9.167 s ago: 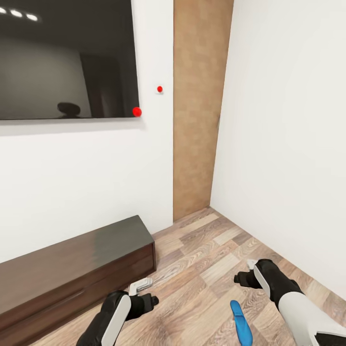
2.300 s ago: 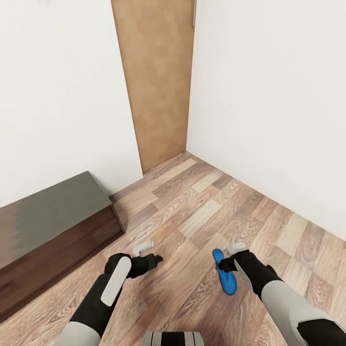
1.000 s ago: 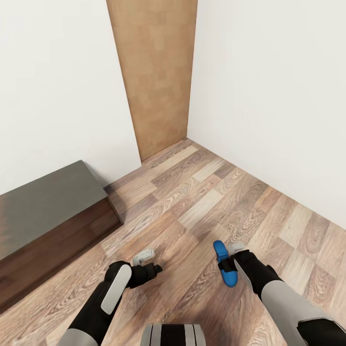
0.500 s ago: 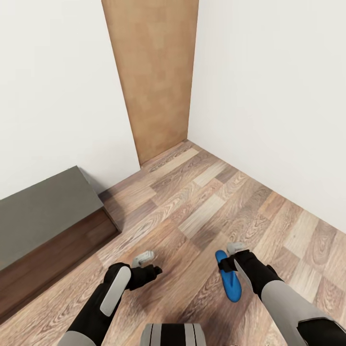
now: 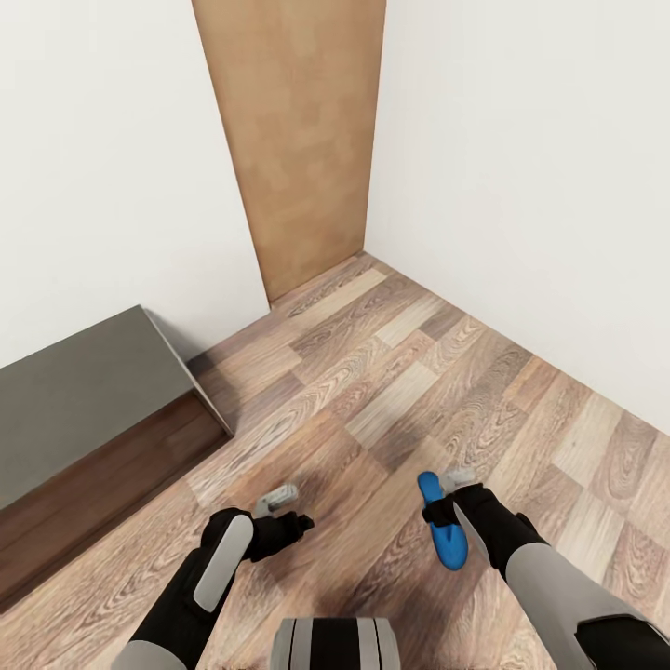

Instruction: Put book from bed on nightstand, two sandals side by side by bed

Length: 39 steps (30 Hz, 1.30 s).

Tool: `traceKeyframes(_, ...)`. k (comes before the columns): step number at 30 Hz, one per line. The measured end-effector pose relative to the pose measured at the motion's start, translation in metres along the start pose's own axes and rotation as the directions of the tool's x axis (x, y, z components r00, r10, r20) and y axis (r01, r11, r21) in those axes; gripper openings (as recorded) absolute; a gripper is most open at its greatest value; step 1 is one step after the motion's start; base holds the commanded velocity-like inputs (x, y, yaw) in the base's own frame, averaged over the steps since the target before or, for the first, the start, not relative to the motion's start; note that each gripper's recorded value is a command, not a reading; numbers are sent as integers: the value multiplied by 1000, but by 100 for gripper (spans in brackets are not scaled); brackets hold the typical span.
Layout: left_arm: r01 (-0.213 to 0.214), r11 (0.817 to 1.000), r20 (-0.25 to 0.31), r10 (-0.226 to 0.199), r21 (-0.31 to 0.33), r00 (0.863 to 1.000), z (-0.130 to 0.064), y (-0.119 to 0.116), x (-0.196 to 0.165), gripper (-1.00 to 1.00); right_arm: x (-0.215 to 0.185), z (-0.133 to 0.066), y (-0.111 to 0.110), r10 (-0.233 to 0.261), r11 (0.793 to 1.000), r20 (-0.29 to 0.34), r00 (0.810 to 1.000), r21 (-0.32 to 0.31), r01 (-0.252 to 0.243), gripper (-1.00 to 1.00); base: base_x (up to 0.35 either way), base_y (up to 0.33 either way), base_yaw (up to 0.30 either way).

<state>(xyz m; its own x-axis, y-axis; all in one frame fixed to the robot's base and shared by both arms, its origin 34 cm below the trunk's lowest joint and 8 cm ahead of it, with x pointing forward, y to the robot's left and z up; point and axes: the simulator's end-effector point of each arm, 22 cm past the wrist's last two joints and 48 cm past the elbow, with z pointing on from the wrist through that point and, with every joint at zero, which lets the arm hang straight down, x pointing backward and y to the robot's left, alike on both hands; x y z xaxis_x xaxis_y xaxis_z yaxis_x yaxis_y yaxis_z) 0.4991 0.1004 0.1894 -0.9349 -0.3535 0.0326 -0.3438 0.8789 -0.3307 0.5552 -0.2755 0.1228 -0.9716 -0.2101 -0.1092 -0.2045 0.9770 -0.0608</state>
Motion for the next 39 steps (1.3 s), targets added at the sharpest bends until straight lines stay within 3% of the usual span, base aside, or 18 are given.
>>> traceKeyframes(18,21,999,-63,-23,-25,998,27,17,20,100,31,32,8,-3,1000,-71,997,-15,1,100,0,0,0)
traceKeyframes(24,15,1000,-52,-15,-18,999,26,13,12,100,34,35,9,-3,1000,-77,997,-17,1,100,0,0,0)
traceKeyframes(26,7,1000,-28,-7,-8,1000,21,6,0,100,34,35,9,-3,1000,-75,997,-17,1,100,0,0,0)
traceKeyframes(27,-12,1000,16,12,7,1000,9,-6,-21,100,33,35,8,-3,1000,-73,997,-17,2,100,0,0,0)
traceKeyframes(32,-86,996,81,84,28,993,-28,-30,-58,100,28,34,7,-2,1000,-62,998,-14,1,100,0,0,0)
traceKeyframes(39,-106,994,119,102,29,988,-48,-36,-82,100,10,32,2,2,1000,-27,1000,-9,-2,100,0,0,0)
